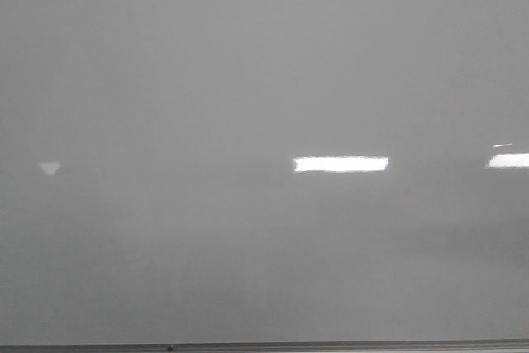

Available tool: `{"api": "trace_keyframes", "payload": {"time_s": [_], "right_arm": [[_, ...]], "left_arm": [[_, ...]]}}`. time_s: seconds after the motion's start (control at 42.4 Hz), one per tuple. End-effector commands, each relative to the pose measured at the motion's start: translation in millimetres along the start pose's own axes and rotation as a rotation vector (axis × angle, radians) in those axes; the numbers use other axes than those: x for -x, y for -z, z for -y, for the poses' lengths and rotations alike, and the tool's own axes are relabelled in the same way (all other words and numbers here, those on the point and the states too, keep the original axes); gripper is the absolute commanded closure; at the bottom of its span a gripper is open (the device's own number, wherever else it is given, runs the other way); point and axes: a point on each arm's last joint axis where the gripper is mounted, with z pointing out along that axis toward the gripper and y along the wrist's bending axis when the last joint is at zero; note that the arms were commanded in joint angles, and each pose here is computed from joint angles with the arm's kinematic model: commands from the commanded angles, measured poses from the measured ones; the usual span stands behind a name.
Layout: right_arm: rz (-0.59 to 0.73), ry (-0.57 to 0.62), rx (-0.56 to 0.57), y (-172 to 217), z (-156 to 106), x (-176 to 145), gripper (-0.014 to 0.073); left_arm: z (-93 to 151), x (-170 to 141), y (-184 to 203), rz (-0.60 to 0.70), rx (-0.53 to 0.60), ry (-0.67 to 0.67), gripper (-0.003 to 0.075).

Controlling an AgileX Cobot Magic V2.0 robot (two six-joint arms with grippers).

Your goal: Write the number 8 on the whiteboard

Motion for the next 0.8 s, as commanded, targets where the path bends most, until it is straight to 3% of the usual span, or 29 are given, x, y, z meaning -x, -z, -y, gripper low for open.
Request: {"api": "trace_keyframes", "payload": {"time_s": [0.0,0.189,0.778], "right_arm": [[0.097,0.008,-0.009,1.4,0.8,9.0,0.0664],[0.097,0.008,-0.009,1.4,0.8,9.0,0.0664],[0.102,0.008,-0.010,1.4,0.8,9.5,0.0664]], "left_arm": [[-0.7,3.3,0.1,0.080,0.006,0.015,0.0741],[-3.6,3.3,0.1,0.076,0.044,-0.148,0.0741],[-4.0,11.4,1.2,0.163,0.063,-0.239,0.0741]]}}
